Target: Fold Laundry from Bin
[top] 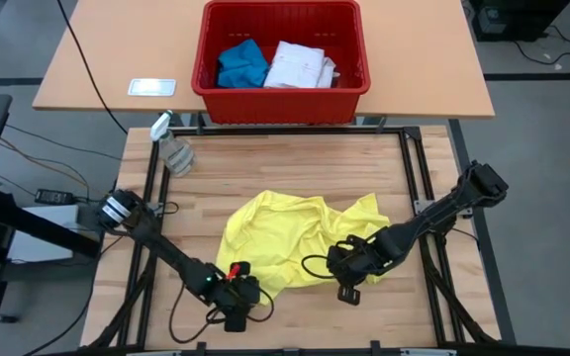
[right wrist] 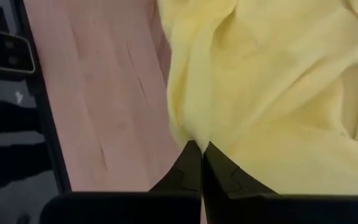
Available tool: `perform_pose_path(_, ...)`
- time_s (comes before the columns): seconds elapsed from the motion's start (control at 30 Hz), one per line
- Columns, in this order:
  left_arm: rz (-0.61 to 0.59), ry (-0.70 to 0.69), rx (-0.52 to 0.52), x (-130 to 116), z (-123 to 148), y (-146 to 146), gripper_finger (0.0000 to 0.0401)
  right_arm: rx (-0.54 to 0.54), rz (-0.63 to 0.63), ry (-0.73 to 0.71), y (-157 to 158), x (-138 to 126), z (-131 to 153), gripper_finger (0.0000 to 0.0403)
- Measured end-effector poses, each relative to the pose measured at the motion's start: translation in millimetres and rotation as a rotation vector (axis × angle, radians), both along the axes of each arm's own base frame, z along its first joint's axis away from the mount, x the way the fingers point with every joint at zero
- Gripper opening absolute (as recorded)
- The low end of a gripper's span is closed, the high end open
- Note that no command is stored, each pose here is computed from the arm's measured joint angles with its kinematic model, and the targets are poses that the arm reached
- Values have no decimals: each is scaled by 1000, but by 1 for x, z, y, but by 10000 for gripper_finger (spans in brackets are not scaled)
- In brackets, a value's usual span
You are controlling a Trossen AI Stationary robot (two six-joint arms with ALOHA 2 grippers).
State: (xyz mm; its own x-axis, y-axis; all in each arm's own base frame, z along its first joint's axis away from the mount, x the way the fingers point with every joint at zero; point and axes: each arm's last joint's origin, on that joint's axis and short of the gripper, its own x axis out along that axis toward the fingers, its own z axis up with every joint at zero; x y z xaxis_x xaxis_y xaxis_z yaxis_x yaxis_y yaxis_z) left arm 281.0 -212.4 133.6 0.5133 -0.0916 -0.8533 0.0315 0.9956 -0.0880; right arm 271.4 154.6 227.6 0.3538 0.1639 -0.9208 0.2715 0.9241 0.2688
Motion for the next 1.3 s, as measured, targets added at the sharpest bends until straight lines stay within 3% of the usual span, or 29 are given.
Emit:
perform_pose_path(0.1,36,9,16,2,-8,0,130,-9,-18,-3,2,-2,0,2)
perform_pose_path(0.23,106,29,-59,3,1,4,32,74,79,51,12,-8,0,2)
perform_pose_path(0.33,25,51,-143,-4,31,0,10,192,212,121,26,-17,3,2)
perform_pose_path(0.43,-99,0,-273,-15,84,-9,5,286,275,145,39,-22,7,2)
perform_pose_path(0.53,-188,15,-309,-35,106,-14,3,347,283,104,50,-23,11,2)
perform_pose_path(0.67,-227,14,-322,-51,107,-19,2,364,225,-83,63,-15,17,26)
perform_pose_path(0.77,-175,50,-310,-52,97,-18,10,408,193,-145,67,-11,22,64)
perform_pose_path(0.9,-118,21,-343,-45,102,-13,44,451,171,-103,66,-11,22,113)
perform_pose_path(1.17,-66,36,-323,-53,119,7,120,393,108,105,44,-14,10,157)
perform_pose_path(1.3,104,-50,-167,-47,120,26,135,181,-9,64,23,-9,4,156)
